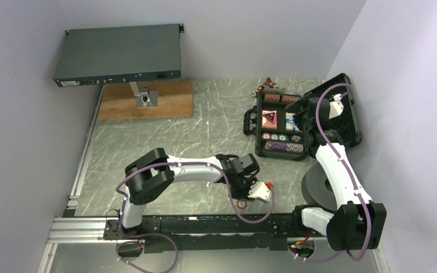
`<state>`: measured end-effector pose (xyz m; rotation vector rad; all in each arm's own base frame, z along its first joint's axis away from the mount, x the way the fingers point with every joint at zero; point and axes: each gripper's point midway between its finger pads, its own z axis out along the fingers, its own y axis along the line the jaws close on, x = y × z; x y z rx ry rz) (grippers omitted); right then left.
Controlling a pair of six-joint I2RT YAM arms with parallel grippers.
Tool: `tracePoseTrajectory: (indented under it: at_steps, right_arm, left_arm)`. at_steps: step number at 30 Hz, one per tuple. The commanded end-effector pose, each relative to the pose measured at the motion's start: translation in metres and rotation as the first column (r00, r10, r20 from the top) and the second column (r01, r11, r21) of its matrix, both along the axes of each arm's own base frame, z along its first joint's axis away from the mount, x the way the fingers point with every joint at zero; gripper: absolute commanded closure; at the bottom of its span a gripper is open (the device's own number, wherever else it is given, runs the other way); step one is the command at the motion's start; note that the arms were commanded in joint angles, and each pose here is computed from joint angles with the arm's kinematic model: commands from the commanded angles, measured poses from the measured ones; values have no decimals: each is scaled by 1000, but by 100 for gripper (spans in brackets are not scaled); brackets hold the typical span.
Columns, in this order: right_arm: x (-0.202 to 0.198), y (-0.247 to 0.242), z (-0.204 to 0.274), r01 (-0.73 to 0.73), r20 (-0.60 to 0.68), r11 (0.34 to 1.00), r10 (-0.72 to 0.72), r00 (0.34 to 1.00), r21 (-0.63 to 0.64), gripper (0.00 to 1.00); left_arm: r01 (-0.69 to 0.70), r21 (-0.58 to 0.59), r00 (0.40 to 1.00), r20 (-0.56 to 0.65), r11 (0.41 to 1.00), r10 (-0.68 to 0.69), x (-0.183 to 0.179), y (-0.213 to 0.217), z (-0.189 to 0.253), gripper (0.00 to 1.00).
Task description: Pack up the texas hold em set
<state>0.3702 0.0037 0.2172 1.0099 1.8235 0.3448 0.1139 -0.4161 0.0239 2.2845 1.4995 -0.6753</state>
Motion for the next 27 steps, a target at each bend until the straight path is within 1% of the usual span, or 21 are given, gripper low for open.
tracePoseTrajectory:
  at_steps: [1, 6, 8, 10, 11, 12, 13, 15, 18, 20, 22, 27]
  right_arm:
    - [8, 4, 8, -16, 42, 1000, 15, 999, 12, 6]
    - [9, 5, 6, -20, 37, 1000, 19, 999, 13, 6]
    - [8, 5, 5, -21, 35, 1000, 21, 999, 13, 6]
    - [8, 6, 4, -24, 32, 1000, 24, 999, 14, 6]
    - [8, 6, 3, -26, 31, 1000, 25, 999, 14, 6]
    - [7, 7, 2, -26, 29, 1000, 26, 999, 14, 6]
    - [7, 6, 2, -26, 29, 1000, 25, 999, 13, 6]
    - [5, 6, 0, -23, 25, 1000, 23, 999, 11, 6]
    - [4, 6, -1, -23, 24, 1000, 23, 999, 11, 6]
    - [4, 7, -2, -27, 23, 1000, 26, 999, 13, 6]
    - [3, 7, -3, -28, 22, 999, 28, 999, 15, 6]
    - [1, 5, -2, -26, 23, 1000, 26, 999, 6, 6]
  left_arm:
    - [-114, 74, 993, 32, 991, 112, 25, 26, -21, 62]
    - [-149, 17, 989, 5, 989, 149, 24, 22, -5, 61]
    - [-196, -16, 981, -3, 980, 196, 26, 18, 9, 57]
    - [-262, -63, 965, 4, 963, 263, 32, 13, 26, 43]
    - [-289, -82, 957, -1, 954, 290, 34, 11, 36, 34]
    - [-322, -98, 946, -6, 942, 323, 36, 10, 44, 12]
    - [-359, -114, 933, -13, 926, 360, 37, 8, 55, 1]
    - [-428, -116, 904, -36, 896, 427, 35, 8, 64, 0]
    - [-518, -99, 854, -7, 850, 520, 34, 8, 64, 2]
    - [-577, -55, 816, -5, 815, 578, 30, 7, 59, 7]
    - [-634, -8, 773, -20, 773, 634, 28, 5, 53, 11]
    - [-746, 86, 659, -47, 660, 751, 26, 4, 39, 13]
